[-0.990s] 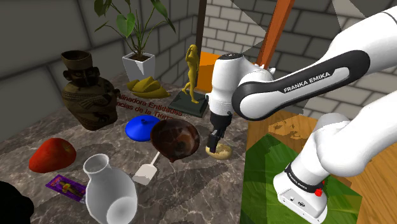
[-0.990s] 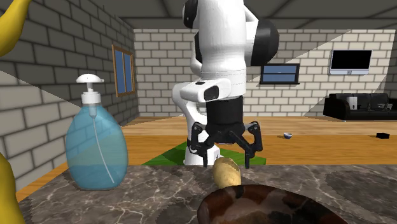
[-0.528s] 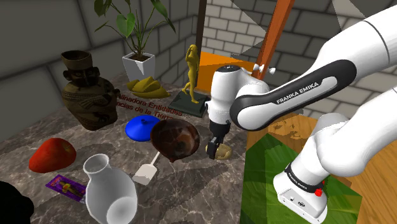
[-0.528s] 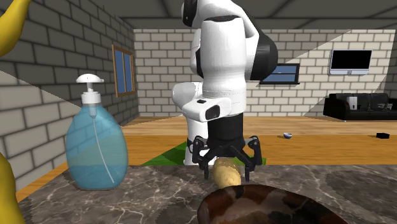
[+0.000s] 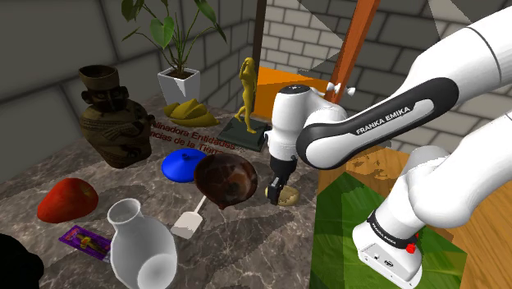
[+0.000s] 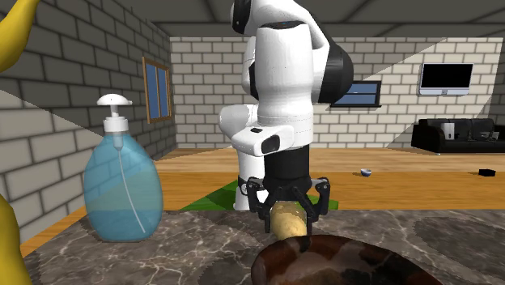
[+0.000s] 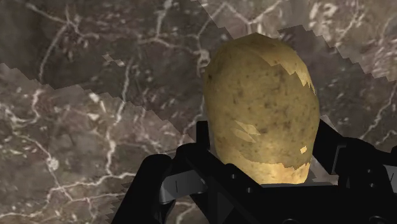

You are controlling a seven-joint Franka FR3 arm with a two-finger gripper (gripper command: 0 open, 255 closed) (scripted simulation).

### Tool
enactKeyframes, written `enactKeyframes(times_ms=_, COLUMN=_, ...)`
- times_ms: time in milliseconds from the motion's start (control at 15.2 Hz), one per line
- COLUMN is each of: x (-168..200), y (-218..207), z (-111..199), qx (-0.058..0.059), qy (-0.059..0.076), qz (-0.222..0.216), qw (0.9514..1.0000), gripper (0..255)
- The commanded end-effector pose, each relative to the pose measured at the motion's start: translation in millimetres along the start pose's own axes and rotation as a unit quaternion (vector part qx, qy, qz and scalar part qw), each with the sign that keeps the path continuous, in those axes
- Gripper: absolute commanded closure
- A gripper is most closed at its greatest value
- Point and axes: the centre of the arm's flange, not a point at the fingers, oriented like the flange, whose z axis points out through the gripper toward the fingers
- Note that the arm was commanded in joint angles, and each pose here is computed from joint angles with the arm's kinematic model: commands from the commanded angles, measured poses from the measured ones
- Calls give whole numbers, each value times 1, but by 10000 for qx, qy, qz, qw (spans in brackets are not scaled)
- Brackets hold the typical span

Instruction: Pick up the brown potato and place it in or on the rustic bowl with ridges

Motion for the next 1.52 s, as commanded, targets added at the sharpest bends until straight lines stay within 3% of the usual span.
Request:
enactKeyframes(times_ms=0, x=0, y=0, z=0, qx=0, qy=-3, qz=-1, qw=10000, gripper=255)
enactKeyframes(times_ms=462, x=0, y=0, z=0, qx=0, qy=-3, qz=-1, qw=10000, gripper=255)
enactKeyframes(times_ms=1452, x=-8, y=-4, z=-78, qx=0, qy=-3, qz=-1, qw=10000, gripper=255)
